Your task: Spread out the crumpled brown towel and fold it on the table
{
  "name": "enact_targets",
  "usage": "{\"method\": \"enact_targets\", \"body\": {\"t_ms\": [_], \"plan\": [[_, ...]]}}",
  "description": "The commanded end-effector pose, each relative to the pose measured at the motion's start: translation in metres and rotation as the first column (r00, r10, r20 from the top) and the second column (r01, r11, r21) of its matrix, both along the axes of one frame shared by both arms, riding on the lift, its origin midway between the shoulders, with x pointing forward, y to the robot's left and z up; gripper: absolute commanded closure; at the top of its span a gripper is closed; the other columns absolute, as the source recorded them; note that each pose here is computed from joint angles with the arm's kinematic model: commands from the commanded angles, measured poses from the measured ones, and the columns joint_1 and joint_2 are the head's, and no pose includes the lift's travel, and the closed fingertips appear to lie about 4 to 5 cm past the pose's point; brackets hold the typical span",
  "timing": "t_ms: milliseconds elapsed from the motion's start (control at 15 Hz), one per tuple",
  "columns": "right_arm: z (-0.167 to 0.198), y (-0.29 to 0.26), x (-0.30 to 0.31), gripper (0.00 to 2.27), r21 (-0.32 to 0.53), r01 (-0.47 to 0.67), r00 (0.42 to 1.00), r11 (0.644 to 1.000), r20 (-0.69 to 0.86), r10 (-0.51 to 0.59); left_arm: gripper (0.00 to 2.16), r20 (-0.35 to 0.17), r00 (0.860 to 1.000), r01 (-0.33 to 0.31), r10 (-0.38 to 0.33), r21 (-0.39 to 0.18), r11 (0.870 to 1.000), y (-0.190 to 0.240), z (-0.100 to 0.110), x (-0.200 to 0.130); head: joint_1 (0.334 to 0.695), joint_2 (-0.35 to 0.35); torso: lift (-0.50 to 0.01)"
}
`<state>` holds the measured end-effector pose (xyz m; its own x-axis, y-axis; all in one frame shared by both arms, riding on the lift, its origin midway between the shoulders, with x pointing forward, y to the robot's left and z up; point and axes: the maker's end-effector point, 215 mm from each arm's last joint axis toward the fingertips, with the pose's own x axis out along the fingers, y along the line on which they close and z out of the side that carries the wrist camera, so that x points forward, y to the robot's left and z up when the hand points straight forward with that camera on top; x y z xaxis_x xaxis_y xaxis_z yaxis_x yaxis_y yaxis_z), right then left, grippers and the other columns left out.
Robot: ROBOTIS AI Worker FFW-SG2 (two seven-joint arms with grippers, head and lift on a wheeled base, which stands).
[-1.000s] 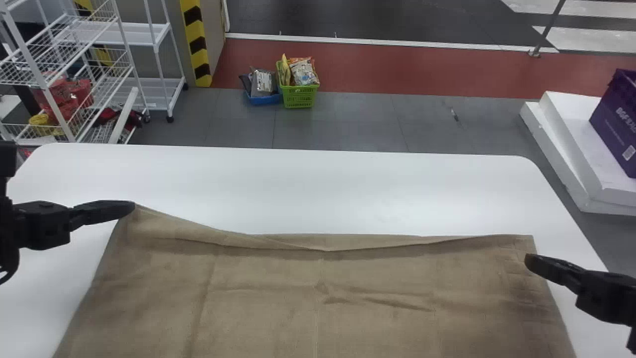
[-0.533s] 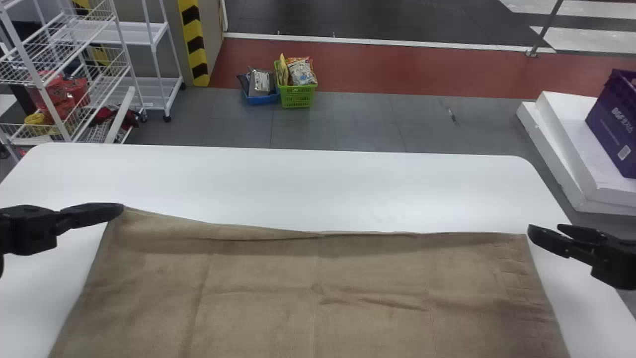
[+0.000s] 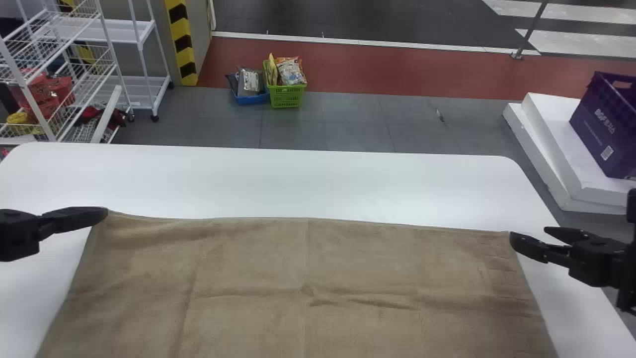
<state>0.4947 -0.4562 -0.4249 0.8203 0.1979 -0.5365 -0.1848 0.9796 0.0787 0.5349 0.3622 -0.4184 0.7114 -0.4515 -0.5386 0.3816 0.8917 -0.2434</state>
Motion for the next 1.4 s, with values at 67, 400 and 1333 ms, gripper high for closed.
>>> {"method": "enact_targets", "body": {"t_ms": [67, 400, 1333], "plan": [[-0.009, 0.014, 0.01, 0.29, -0.005, -0.026, 0.999, 1.0, -0.026, 0.026, 1.78, -0.002, 1.0, 0.0, 0.0, 0.002, 1.0, 0.0, -0.001, -0.001, 0.695, -0.097, -0.127], [-0.02, 0.024, 0.018, 0.38, 0.004, -0.041, 0.998, 0.999, -0.057, 0.041, 1.78, -0.001, 1.0, -0.003, 0.003, 0.015, 1.0, 0.004, -0.001, -0.004, 0.695, -0.076, -0.127], [-0.027, 0.034, 0.011, 1.33, 0.043, -0.062, 0.993, 0.997, -0.098, 0.066, 1.78, 0.024, 1.0, -0.016, 0.015, 0.014, 1.0, 0.01, 0.009, -0.006, 0.695, -0.054, -0.127]]}}
